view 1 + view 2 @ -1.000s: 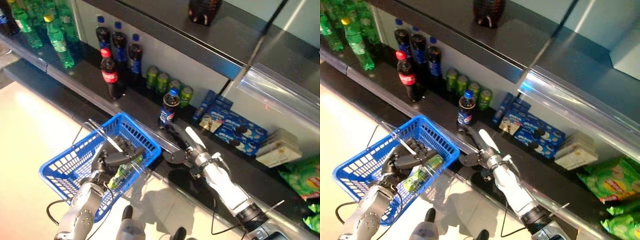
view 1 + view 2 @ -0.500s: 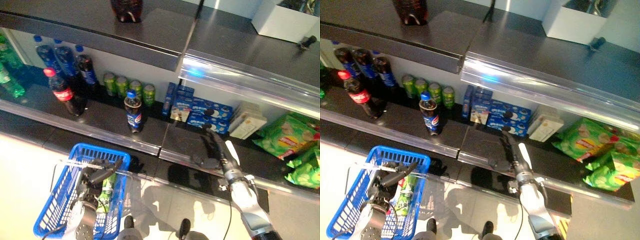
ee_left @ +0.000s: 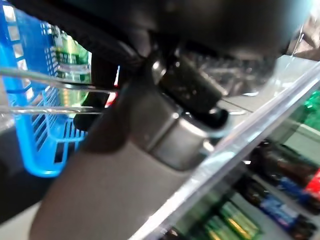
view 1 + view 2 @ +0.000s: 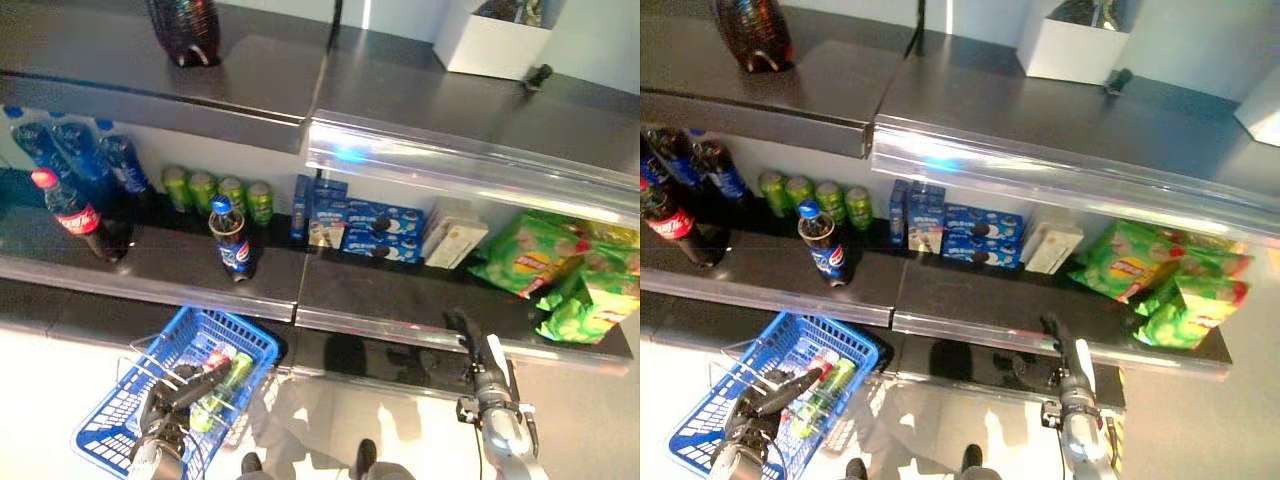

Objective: Pick up the drink and place into the basket.

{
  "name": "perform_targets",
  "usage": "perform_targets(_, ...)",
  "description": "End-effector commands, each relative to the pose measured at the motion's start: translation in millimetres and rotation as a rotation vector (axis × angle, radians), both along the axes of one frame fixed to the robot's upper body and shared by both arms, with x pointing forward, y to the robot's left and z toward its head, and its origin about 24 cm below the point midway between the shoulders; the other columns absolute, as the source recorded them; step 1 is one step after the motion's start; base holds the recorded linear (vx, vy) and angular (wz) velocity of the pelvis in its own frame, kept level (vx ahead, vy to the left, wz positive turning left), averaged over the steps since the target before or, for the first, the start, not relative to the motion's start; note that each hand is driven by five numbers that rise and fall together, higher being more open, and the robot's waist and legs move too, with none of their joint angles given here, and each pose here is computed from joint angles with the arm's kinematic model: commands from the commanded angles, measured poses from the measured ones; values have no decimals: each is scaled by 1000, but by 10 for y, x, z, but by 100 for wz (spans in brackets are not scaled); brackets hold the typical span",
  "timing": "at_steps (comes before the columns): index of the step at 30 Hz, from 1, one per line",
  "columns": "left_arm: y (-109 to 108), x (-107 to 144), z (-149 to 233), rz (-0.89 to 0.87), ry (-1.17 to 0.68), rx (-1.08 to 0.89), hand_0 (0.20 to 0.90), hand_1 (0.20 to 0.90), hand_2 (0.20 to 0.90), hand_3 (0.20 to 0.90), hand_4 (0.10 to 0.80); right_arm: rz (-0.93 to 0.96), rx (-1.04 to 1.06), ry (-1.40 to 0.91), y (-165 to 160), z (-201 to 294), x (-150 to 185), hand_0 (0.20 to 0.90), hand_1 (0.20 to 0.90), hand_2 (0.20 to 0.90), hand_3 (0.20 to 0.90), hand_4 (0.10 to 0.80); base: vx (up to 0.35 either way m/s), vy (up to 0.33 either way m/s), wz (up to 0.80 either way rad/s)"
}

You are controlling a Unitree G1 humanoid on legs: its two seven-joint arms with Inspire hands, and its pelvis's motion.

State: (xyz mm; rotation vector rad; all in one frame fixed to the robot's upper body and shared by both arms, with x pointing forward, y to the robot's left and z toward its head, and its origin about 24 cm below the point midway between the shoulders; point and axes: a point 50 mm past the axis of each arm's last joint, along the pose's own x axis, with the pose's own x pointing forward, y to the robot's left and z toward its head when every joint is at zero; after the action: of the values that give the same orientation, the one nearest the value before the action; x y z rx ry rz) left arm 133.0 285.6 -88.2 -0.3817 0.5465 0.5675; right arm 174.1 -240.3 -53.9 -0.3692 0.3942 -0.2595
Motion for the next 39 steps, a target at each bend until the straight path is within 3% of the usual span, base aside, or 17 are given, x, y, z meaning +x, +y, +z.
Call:
perform_targets(1,404,497,668,65,-412,240,300,300,300,200,100,-123,-117,-121,-411,196,-15,900,900,900,900,800,11,1,-23)
perform_targets(16,458,167,158,123,-86,213,300,300,300,200,100,-280,-70,243,-566,-454,-505,900,900,900,900,800,5,2,-7)
perform_targets(24,337,-153,-235,7,186,109,300,300,300,200,100,-211,199,726,-402,-954,-1106,900,900,900,900,800,6,-9,0)
perform_targets(32,248,-104,-272,-73,204,76,300,300,300,200,100,-193,275,877,-382,-1014,-1228,900,900,900,900,800,21,-21,1)
perform_targets(39,187,-39,-258,-74,166,55,300,300,300,200,100,-17,254,879,-219,-1037,-1101,900,900,900,900,800,-22,-89,1)
